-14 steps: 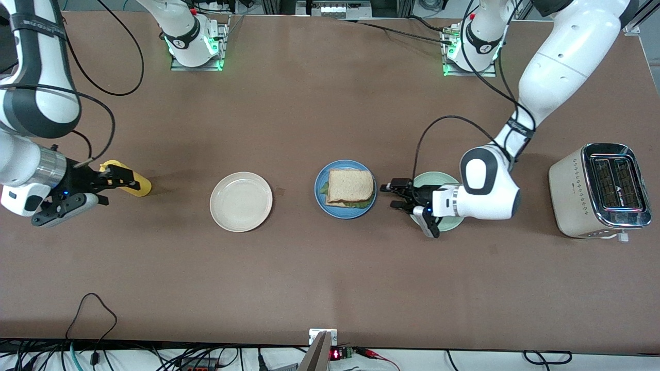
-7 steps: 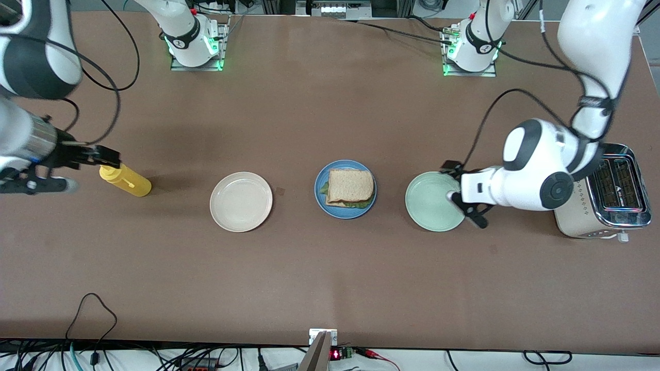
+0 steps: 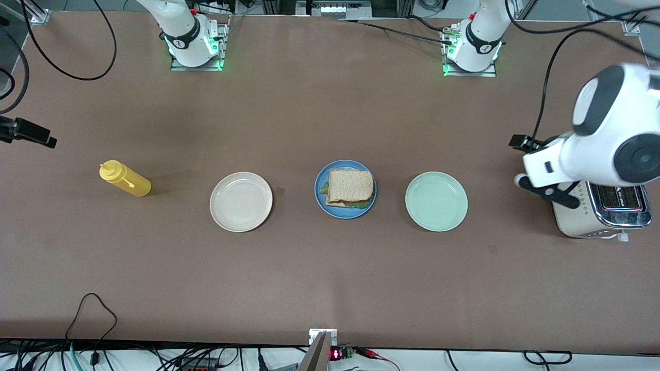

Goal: Make sandwich in blue plate with both arms

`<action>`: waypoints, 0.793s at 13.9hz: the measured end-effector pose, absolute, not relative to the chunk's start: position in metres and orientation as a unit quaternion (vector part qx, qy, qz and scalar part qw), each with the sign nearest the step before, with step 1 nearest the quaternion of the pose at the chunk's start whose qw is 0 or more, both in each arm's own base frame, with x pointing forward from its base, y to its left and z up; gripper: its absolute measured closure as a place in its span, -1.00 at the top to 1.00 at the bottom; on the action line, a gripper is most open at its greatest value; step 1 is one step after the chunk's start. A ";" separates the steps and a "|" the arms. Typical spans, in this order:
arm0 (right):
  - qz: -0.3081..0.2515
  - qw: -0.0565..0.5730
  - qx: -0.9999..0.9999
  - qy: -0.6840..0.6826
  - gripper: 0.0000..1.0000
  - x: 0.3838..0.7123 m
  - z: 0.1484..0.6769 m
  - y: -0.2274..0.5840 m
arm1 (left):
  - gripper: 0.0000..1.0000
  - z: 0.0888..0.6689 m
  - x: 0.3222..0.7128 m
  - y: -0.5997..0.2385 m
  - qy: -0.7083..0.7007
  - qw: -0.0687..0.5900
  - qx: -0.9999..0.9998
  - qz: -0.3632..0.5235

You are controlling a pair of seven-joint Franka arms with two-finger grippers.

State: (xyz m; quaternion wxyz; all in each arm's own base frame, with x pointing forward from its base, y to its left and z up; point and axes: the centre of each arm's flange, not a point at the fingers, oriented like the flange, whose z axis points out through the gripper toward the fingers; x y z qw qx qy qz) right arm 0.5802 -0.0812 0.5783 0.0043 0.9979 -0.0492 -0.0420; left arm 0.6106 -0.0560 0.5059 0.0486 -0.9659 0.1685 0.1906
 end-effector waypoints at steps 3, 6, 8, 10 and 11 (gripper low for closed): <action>-0.046 0.005 0.998 -0.037 1.00 0.580 0.578 -0.064 | 1.00 0.587 0.596 -0.041 0.111 0.016 -0.993 0.043; -0.052 0.005 0.998 -0.045 1.00 0.577 0.572 -0.072 | 1.00 0.611 0.554 -0.012 0.084 0.009 -0.996 0.010; -0.044 0.002 0.998 -0.048 1.00 0.565 0.566 -0.076 | 1.00 0.611 0.540 -0.007 0.065 0.008 -0.998 0.014; -0.038 -0.003 0.998 -0.048 1.00 0.542 0.563 -0.076 | 1.00 0.607 0.537 -0.015 0.041 0.009 -0.999 0.018; -0.040 -0.006 0.998 -0.048 1.00 0.529 0.565 -0.076 | 1.00 0.606 0.537 -0.021 0.037 0.009 -0.999 0.020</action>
